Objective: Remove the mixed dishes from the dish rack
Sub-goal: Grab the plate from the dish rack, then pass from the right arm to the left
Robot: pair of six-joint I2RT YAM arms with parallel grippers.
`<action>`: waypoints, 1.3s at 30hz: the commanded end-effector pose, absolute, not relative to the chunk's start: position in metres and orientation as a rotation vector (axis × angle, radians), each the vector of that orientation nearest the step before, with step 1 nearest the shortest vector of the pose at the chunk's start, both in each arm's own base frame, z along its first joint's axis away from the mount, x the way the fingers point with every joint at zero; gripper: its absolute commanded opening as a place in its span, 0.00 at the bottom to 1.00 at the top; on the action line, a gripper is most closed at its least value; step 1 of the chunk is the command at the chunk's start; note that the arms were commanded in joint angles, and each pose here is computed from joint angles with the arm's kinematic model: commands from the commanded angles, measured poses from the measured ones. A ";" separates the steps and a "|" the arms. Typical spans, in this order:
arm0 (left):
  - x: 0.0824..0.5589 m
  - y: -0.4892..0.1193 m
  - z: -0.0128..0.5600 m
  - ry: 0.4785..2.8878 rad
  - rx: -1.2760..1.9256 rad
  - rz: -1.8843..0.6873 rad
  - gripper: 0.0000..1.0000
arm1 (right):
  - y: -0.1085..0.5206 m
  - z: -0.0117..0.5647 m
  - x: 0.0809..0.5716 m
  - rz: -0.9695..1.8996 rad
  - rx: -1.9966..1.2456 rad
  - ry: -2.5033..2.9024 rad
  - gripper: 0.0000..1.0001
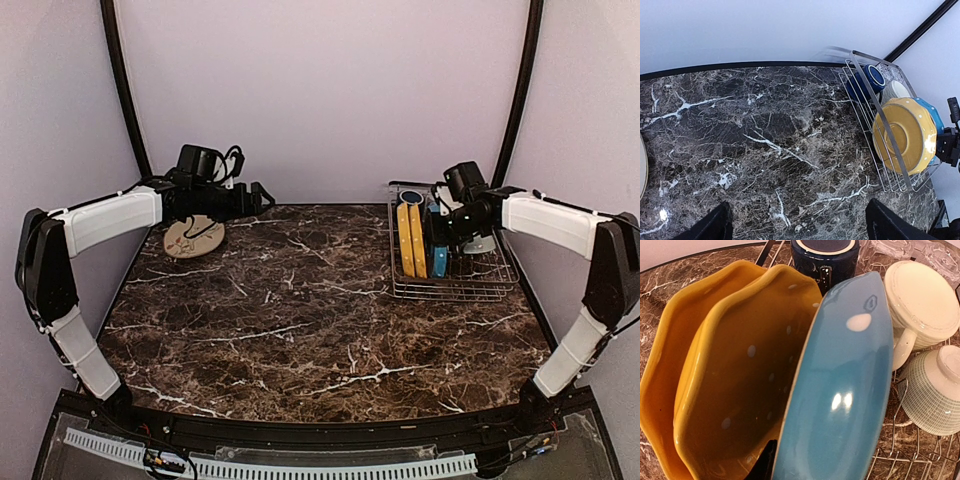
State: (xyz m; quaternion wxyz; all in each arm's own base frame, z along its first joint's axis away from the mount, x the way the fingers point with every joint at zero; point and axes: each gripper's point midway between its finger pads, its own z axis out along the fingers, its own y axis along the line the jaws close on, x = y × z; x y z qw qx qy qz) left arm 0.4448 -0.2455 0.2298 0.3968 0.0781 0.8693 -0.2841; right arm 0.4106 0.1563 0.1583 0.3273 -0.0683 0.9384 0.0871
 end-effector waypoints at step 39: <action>0.429 -0.274 0.268 2.128 0.284 -0.933 0.91 | 0.204 0.394 0.370 0.078 -0.599 1.754 0.00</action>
